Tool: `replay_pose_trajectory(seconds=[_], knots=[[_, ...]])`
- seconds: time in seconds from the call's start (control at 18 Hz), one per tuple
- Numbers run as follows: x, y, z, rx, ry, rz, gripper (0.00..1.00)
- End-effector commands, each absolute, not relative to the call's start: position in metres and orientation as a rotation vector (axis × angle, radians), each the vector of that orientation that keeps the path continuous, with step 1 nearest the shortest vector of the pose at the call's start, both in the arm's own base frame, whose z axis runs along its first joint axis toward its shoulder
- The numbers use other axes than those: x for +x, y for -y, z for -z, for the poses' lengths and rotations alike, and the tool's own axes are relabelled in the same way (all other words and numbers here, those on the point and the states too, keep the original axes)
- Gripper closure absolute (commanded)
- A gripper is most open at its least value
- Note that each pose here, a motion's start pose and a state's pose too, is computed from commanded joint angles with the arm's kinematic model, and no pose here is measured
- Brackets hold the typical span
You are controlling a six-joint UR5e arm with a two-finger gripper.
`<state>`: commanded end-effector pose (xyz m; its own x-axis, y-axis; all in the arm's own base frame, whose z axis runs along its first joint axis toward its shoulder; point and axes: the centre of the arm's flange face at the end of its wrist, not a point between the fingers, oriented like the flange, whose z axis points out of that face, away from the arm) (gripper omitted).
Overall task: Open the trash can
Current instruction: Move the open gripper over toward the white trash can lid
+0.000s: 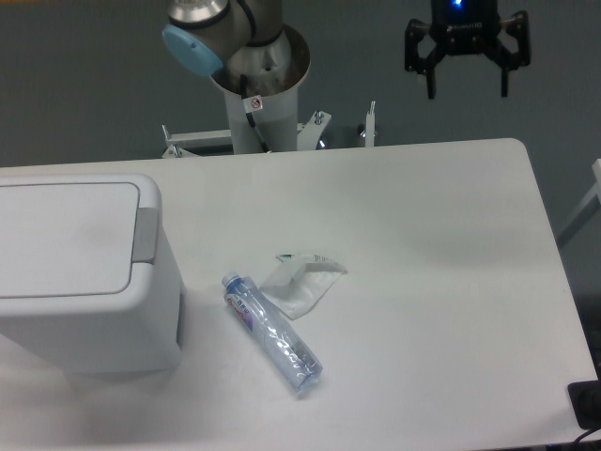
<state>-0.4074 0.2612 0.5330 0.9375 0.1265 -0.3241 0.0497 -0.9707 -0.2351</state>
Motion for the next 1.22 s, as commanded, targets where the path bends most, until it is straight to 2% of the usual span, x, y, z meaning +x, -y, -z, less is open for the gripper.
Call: replay_pose_trajectory(seconds=[0.33,0.56,0.78,0.83,1.06,1.22], knots=[[-0.396,-0.279,-0.530,-2.817,0.310,-0.447,0.00],[-0.375,-0.344,-0.527,-2.678,0.566,-0.355,0.00],[-0.354,-0.421,-0.534,-2.513,0.789,-0.158,0.00],[-0.340,-0.444,-0.531,-2.484,0.819,-0.068,0.00],[-0.302,-0.475,-0.529,-2.431,0.821,0.140,0.00],[-0.279,-0.481,-0.507,-2.441,0.826,0.271,0.00]])
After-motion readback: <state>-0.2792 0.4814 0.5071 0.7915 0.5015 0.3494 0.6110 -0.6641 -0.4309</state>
